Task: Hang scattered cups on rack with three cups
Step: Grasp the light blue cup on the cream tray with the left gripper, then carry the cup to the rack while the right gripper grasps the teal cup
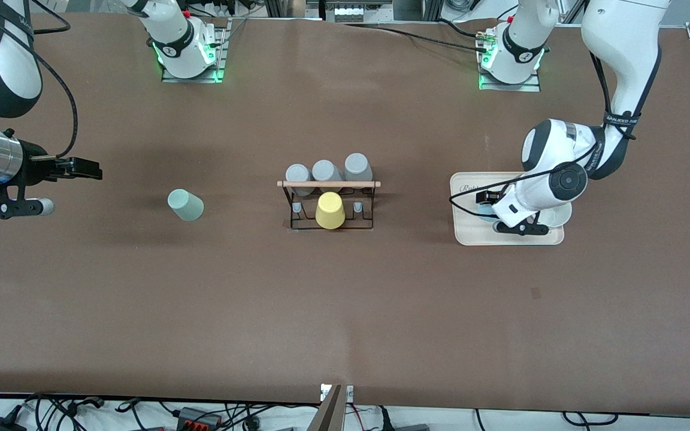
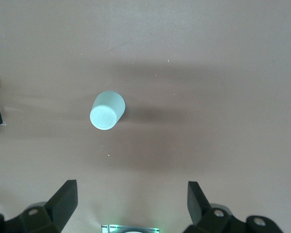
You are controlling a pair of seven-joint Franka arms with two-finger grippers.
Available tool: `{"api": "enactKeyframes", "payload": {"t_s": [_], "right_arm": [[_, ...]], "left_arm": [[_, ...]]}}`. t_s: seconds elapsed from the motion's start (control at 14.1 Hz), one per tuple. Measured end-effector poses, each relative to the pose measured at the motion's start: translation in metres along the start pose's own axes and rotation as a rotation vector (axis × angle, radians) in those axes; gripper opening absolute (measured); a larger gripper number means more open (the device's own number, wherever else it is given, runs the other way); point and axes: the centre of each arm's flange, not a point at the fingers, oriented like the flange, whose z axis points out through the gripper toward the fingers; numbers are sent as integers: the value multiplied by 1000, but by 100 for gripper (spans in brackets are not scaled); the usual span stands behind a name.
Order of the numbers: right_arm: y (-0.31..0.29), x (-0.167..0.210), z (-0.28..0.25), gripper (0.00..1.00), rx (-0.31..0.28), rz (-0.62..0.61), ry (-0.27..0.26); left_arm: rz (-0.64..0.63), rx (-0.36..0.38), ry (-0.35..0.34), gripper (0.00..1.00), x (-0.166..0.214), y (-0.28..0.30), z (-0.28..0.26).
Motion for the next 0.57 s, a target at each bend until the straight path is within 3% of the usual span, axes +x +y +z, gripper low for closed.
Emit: {"api": "enactKeyframes", "payload": {"t_s": [0.14, 0.42, 0.57], "right_arm": [[-4, 0, 1, 100, -2, -7, -2], [-13, -6, 14, 100, -6, -20, 16], [-13, -14, 18, 100, -7, -20, 22]], "left_arm": [[0, 0, 3, 68, 1, 0, -1], [-13, -2, 0, 67, 4, 8, -12], [-10, 3, -31, 67, 16, 15, -49]]}}
